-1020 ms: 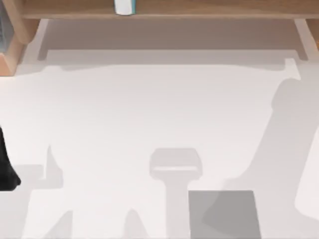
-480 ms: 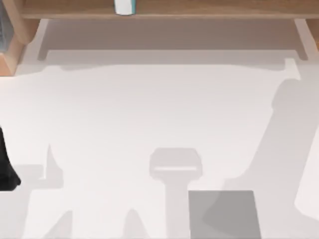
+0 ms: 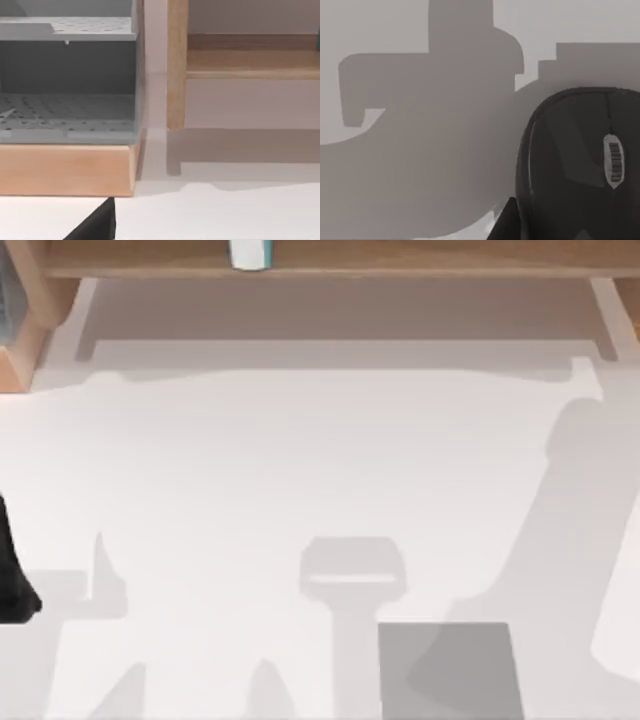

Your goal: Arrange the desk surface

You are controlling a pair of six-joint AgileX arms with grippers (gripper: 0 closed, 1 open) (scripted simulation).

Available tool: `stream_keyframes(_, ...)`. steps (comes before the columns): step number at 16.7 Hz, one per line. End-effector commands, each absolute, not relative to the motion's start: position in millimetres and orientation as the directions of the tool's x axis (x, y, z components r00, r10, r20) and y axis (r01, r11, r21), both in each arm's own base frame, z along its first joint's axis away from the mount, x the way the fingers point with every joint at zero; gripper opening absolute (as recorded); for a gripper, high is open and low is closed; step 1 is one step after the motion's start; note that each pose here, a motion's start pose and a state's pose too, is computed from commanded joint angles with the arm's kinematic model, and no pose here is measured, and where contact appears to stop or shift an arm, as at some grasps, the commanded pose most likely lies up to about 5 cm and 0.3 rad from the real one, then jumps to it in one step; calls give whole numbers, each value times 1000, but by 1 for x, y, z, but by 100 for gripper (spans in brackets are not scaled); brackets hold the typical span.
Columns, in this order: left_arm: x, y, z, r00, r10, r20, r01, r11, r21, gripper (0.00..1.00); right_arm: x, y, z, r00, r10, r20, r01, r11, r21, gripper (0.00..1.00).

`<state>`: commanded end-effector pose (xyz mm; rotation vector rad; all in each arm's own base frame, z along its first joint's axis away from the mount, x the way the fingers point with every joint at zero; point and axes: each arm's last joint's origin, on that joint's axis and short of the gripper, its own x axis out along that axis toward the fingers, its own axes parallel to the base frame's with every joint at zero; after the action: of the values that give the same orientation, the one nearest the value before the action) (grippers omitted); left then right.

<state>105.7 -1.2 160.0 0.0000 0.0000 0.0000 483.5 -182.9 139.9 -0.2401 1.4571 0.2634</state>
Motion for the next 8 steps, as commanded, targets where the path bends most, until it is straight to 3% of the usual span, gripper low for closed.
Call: stream_keyframes(8,106,-1,160,1000,0,0,0,1000,0,100,482,-184,152,116,17,-993,-307,951,-20,0)
